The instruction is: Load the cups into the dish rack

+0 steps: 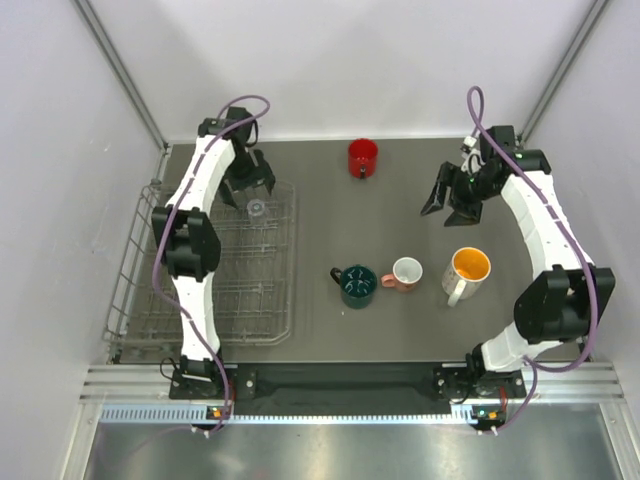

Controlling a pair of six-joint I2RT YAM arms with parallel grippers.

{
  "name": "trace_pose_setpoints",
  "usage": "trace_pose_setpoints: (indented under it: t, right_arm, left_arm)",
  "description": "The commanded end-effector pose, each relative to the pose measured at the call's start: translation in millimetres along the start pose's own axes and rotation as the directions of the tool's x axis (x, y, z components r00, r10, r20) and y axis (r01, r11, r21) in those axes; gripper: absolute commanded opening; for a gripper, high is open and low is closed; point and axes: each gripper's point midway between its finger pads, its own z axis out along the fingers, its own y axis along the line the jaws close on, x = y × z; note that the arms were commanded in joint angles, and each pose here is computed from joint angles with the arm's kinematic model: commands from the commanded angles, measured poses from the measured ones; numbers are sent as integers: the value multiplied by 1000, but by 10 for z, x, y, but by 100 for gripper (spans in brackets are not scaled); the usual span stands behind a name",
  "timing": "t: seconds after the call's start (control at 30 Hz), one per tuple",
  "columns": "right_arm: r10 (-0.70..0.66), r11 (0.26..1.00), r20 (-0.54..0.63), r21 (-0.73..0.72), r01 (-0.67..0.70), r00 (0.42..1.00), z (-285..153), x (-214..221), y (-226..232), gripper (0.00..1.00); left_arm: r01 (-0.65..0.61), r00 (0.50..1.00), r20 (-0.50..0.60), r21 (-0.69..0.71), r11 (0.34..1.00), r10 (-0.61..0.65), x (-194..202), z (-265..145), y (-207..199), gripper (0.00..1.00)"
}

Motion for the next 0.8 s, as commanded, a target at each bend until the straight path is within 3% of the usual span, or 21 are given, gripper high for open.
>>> trace_pose_setpoints:
  t: [0.0, 0.1, 0.23, 0.27, 0.33, 0.4, 0.47, 0.77]
  right_arm:
    - [-78, 997, 90, 22, 76, 993, 69, -318, 205, 68]
    - [-119, 992, 117, 62, 112, 986, 210, -439, 332, 68]
    - [-144, 989, 195, 66, 133, 970, 310, -755, 636, 68]
    - [-158, 987, 218, 58, 149, 963, 354, -817, 752, 68]
    - [-163, 986, 250, 66, 151, 954, 468, -989, 863, 68]
    - [-174, 984, 252, 90, 156, 952, 683, -1076, 938, 68]
    - [-180, 983, 289, 84, 163, 940, 719, -1215, 1084, 68]
    - [-108, 991, 495, 125, 52, 862, 1342, -1897, 1101, 69]
  left_arm:
    - [-20, 992, 126, 81, 997, 10, -156, -548, -7, 98]
    - [-49, 985, 172, 103, 993, 31, -163, -791, 27, 98]
    - [-72, 988, 143, 168, 983, 48, 127, -985, 90, 89]
    - [-91, 979, 202, 250, 964, 40, 130, -1202, 19, 88]
    - [-98, 986, 161, 310, 946, 49, 358, -1160, 11, 87]
    - [-123, 975, 219, 383, 916, 39, 415, -1369, -16, 86]
    - [-137, 980, 193, 435, 890, 56, 581, -1378, -38, 85]
    - [-179, 975, 207, 538, 824, 76, 956, -1638, 25, 83]
